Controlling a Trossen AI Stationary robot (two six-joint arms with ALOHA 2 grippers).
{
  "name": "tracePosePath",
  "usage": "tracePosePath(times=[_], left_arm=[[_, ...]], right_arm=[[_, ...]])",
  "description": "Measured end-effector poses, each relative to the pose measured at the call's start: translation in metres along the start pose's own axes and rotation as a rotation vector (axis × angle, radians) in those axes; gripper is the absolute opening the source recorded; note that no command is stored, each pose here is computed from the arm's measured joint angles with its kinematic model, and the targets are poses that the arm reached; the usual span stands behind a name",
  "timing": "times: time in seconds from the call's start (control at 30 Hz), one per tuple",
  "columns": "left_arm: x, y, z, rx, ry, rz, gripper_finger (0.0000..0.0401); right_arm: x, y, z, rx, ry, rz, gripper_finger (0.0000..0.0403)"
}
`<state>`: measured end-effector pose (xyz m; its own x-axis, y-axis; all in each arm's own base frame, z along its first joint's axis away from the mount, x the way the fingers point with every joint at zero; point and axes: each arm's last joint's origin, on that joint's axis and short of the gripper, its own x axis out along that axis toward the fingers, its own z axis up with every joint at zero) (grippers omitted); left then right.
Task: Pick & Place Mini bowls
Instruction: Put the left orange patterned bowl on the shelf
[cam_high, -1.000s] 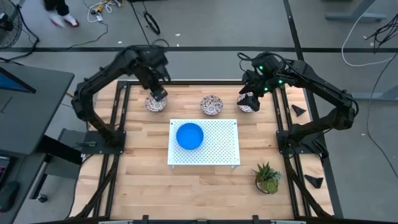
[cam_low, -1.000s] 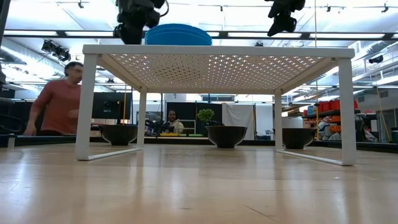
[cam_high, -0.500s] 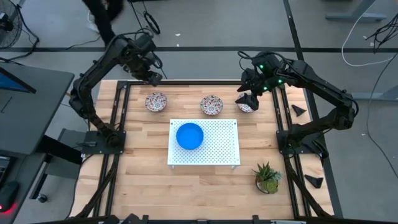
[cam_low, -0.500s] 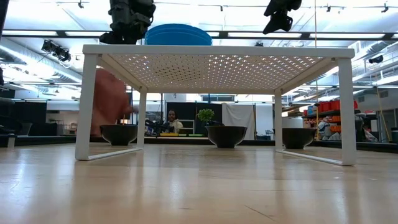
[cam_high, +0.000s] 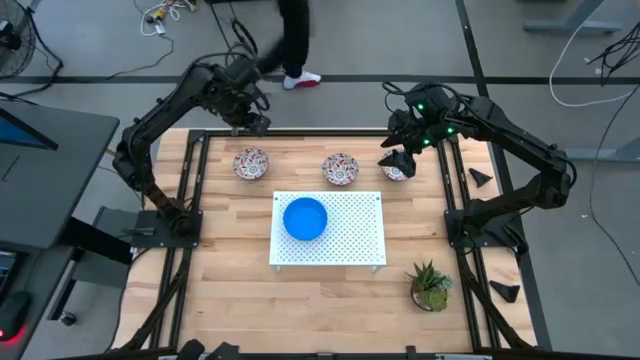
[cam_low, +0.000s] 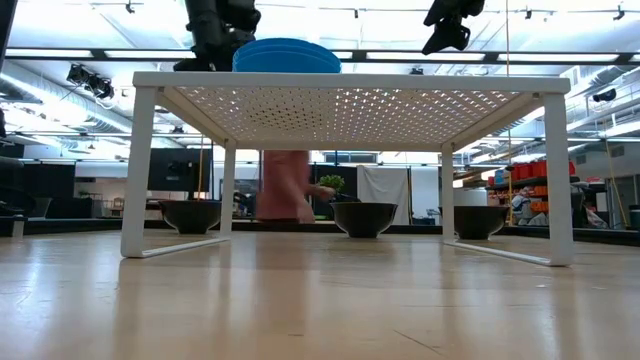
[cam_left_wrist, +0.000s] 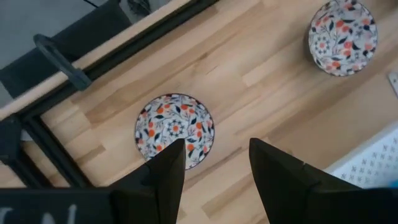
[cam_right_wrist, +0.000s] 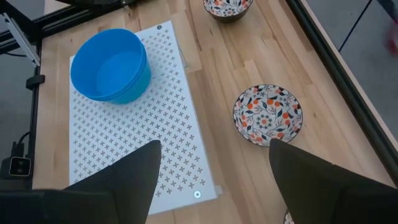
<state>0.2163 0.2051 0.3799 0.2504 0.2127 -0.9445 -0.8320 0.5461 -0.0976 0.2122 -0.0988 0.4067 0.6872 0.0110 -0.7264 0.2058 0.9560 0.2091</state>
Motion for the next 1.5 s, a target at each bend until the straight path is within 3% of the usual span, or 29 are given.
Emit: tracePosePath(times=[0.27, 0.53, 1.23, 1.5], left_arm=[[0.063, -0.003, -0.015, -0.035, 0.127, 0.015, 0.0183], [0.117, -0.013, -0.036, -0.042, 0.156, -0.007, 0.0183], [0.193, -0.012, -0.085, -0.065, 0.136, -0.007, 0.0183], [0.202, -0.007, -0.095, -0.050, 0.157, 0.025, 0.0176]], right_arm=[[0.000, 0.000, 0.000, 0.001, 0.000, 0.000, 0.0302], [0.000, 0.000, 0.000, 0.001, 0.000, 0.000, 0.0302], [0.000, 0.000, 0.000, 0.000, 0.000, -0.001, 0.0302], [0.000, 0.000, 0.001, -0.002, -0.007, -0.001, 0.0302]])
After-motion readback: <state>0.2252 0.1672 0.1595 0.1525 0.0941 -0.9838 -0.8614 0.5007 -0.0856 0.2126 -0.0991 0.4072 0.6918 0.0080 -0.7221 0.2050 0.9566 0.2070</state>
